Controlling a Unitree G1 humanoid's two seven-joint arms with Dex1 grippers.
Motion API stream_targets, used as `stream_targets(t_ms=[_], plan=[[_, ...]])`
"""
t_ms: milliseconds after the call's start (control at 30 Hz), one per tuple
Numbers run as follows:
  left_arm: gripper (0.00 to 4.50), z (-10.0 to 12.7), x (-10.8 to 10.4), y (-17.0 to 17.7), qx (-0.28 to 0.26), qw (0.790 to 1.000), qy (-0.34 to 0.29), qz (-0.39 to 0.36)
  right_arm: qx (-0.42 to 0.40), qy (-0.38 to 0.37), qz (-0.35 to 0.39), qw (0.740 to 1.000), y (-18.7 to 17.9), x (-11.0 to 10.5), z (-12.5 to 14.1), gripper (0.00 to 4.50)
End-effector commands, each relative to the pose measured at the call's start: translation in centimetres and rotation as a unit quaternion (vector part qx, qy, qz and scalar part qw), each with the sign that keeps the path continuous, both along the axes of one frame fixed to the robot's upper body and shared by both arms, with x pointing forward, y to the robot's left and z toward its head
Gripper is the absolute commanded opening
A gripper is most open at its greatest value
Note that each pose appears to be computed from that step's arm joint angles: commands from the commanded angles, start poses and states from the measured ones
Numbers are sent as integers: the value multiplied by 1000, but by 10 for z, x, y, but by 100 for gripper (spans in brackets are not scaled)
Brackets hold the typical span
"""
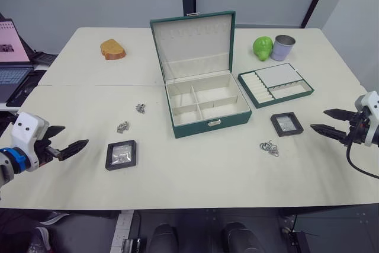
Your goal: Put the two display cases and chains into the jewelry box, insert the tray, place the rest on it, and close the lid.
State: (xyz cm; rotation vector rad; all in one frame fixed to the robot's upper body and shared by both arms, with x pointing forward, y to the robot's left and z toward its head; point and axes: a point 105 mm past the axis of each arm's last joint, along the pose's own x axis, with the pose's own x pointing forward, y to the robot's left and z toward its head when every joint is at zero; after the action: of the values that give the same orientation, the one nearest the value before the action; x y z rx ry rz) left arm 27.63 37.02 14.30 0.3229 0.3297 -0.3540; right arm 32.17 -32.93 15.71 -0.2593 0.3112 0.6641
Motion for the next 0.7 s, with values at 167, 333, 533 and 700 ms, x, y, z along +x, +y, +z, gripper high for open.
stream_targets(t_ms=[167,333,533,700], plan=[[448,12,2,0,-13,1000,-27,-3,-9,-30,-1,1000,-1,4,15,449],[448,10,1,2,-11,1000,-22,-1,-9,-31,-2,999,-1,4,16,449],[448,11,1,2,-11,1000,-23,2,-8,-31,-1,999,-1,6,16,449],[448,11,1,3,-9,1000,-22,2,-9,-30,0,1000,-1,6,15,449]])
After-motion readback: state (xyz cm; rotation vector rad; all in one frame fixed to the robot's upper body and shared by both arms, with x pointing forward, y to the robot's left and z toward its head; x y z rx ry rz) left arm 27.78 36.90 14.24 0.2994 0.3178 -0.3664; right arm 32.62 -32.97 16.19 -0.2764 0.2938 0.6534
